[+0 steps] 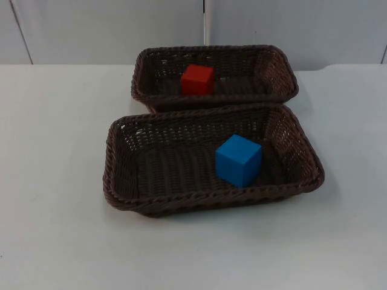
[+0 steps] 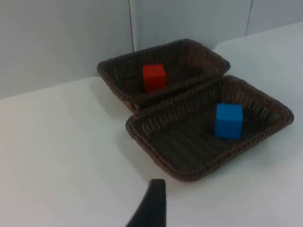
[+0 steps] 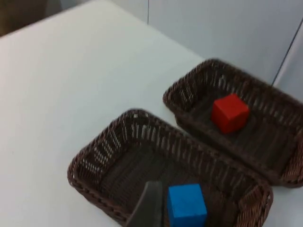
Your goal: Pick up one cube with the left hand and place it into the upper basket. Pick up one cube with the right hand and place it into the lower basket.
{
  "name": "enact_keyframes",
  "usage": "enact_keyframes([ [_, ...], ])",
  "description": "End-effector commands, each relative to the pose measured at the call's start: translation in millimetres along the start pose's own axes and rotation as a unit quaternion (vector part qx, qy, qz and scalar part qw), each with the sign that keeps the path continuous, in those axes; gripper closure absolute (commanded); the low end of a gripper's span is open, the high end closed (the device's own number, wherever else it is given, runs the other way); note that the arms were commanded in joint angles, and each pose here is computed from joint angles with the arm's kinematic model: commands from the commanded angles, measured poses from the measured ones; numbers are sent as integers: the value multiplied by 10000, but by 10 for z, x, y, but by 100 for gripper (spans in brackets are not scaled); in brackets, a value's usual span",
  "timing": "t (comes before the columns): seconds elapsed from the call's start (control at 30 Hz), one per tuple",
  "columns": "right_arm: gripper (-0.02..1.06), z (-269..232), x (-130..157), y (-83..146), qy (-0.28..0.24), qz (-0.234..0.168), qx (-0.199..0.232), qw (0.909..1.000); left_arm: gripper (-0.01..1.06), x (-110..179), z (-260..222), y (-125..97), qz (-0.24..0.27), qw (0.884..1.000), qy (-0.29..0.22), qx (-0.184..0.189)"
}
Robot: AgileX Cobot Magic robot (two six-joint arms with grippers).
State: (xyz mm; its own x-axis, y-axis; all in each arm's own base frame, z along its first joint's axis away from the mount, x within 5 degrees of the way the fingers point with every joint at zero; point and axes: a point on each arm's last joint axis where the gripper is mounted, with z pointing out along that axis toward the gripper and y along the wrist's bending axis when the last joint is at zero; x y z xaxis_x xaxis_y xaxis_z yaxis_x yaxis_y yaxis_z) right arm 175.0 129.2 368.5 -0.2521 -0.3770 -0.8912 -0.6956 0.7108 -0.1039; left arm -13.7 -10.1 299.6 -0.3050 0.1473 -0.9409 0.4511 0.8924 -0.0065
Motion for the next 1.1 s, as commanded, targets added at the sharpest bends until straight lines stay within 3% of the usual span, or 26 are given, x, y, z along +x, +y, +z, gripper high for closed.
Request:
enact_keyframes([
  [0.0, 26, -194, -31, 33, -210, -54, 2, 9998, 22, 66, -10, 24, 0, 9994, 328, -140],
  [0.17, 26, -458, -53, 68, -471, -108, 13, 9988, 22, 158, 75, 97, -297, 9970, 527, -492],
  [0.57, 26, -861, 116, 145, -665, -313, 75, 9973, 22, 223, 117, 114, -316, 9953, 726, -564],
  [0.77, 26, -1031, 384, 213, -798, -301, 100, 9963, 22, 223, 117, 114, -316, 9953, 726, -564],
  [1.07, 26, -1249, 880, 322, -961, 42, 125, 9953, 22, 223, 117, 113, -310, 9953, 726, -555],
])
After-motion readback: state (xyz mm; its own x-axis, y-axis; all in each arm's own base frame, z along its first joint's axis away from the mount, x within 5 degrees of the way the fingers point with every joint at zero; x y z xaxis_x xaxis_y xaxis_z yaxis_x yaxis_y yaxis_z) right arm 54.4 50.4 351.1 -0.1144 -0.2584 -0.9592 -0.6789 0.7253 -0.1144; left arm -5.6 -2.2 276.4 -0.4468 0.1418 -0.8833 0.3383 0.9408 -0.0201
